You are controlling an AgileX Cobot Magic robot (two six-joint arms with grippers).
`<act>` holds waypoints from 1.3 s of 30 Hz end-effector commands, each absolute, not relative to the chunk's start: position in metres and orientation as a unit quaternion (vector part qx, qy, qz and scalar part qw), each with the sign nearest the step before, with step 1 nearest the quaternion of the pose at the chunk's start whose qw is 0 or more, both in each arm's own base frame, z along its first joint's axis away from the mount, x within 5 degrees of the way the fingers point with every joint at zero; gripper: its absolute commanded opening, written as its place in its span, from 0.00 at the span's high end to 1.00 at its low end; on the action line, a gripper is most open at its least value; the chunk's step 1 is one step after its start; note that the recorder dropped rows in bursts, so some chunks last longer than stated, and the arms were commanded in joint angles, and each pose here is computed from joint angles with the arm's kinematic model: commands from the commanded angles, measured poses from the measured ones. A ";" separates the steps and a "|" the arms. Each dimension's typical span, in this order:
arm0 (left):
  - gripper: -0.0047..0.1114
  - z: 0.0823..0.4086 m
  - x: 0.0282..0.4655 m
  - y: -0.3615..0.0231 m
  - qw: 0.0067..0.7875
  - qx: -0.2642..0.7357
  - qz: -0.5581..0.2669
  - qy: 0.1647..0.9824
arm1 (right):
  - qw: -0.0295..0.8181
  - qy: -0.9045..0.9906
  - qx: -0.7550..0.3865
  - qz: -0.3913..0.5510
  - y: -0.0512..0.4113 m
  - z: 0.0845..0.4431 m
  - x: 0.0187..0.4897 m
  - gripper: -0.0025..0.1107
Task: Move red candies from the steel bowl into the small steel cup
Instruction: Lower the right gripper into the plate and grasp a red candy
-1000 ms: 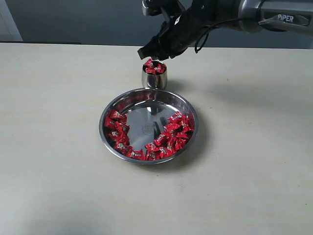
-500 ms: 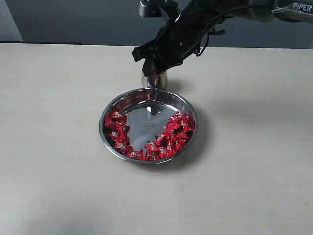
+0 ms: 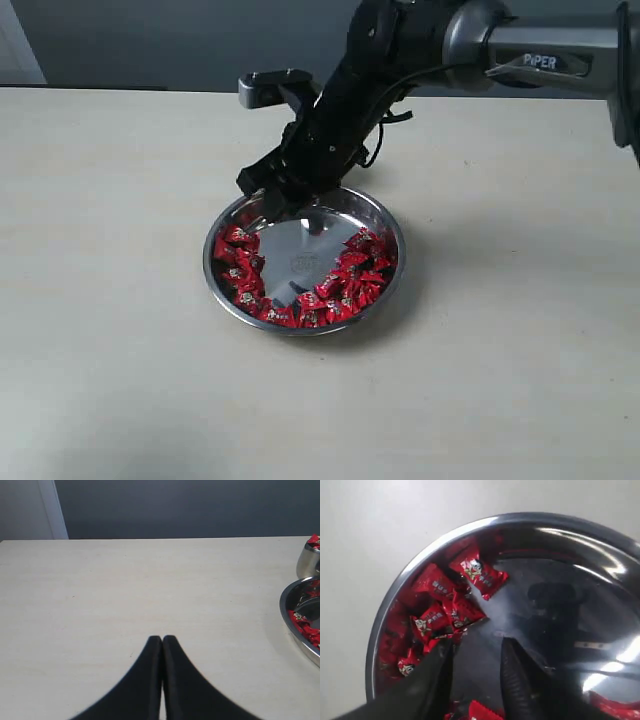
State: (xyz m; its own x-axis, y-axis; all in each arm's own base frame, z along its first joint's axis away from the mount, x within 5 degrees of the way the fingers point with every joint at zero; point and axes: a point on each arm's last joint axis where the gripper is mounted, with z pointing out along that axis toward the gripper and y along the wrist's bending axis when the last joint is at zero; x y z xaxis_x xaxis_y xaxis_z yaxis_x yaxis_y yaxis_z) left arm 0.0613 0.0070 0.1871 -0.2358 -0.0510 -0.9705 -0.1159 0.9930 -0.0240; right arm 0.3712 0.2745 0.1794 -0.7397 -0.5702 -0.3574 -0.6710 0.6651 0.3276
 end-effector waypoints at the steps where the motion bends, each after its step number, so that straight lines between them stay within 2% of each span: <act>1: 0.96 0.187 0.061 0.007 0.619 -0.050 0.027 0.783 | 0.085 0.903 -0.357 0.224 0.284 0.161 0.365 0.69; 8: 0.96 0.187 0.061 0.007 0.619 -0.050 0.027 0.783 | 0.056 0.889 -0.359 0.277 0.302 0.148 0.353 0.69; 25: 0.96 0.187 0.061 0.007 0.619 -0.050 0.027 0.783 | 0.062 0.890 -0.366 0.265 0.305 0.141 0.353 0.69; 39: 0.96 0.187 0.061 0.007 0.619 -0.050 0.027 0.783 | 0.033 0.896 -0.363 0.253 0.304 0.113 0.353 0.69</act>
